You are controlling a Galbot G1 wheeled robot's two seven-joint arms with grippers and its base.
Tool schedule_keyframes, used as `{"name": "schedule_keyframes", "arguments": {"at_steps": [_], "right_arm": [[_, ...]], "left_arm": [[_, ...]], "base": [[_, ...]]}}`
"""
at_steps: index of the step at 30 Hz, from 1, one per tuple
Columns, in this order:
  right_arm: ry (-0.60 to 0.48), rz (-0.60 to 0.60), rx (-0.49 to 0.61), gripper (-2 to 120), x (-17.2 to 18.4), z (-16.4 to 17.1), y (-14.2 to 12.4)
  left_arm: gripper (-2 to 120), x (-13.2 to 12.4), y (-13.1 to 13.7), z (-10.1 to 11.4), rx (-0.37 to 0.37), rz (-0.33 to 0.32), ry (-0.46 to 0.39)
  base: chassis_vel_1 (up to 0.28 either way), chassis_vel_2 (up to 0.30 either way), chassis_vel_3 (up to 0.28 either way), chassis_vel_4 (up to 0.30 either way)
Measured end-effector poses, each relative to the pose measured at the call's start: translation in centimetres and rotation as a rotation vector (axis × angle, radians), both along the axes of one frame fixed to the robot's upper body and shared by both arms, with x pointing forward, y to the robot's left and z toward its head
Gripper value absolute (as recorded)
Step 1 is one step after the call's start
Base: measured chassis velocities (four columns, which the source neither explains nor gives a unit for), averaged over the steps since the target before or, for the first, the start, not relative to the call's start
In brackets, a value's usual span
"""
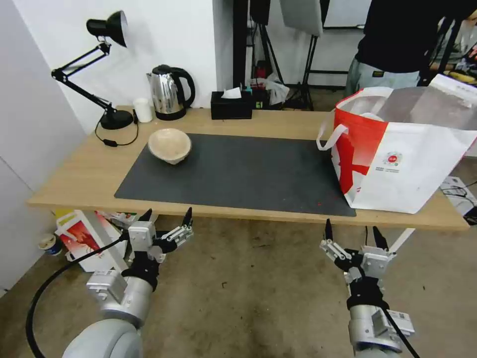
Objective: Pick up the trash from the table and place it into the takeout bag.
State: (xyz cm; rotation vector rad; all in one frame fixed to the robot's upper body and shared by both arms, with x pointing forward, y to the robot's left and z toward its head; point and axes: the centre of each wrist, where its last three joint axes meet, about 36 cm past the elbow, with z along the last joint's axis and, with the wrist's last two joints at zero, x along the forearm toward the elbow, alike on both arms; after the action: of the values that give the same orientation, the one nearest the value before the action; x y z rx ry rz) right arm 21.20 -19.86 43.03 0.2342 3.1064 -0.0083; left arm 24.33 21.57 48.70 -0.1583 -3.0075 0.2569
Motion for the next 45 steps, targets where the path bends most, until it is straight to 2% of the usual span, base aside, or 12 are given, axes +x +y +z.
{"name": "schedule_keyframes", "arguments": {"at_steps": [21, 45], "right_arm": [[0.006, 0.128, 0.005, 100, -0.5, -1.3, -0.7], [-0.016, 0.134, -0.007, 100, -0.3, -1.5, -0.8]], "left_arm": [[100, 0.0, 0.1, -0.3, 0.002, 0.004, -0.008], [100, -0.3, 0.2, -0.4, 0.003, 0.005, 0.006]], "base": [[0.0, 0.0, 0.0, 0.0], [0.0, 0.0, 0.0, 0.0]]}}
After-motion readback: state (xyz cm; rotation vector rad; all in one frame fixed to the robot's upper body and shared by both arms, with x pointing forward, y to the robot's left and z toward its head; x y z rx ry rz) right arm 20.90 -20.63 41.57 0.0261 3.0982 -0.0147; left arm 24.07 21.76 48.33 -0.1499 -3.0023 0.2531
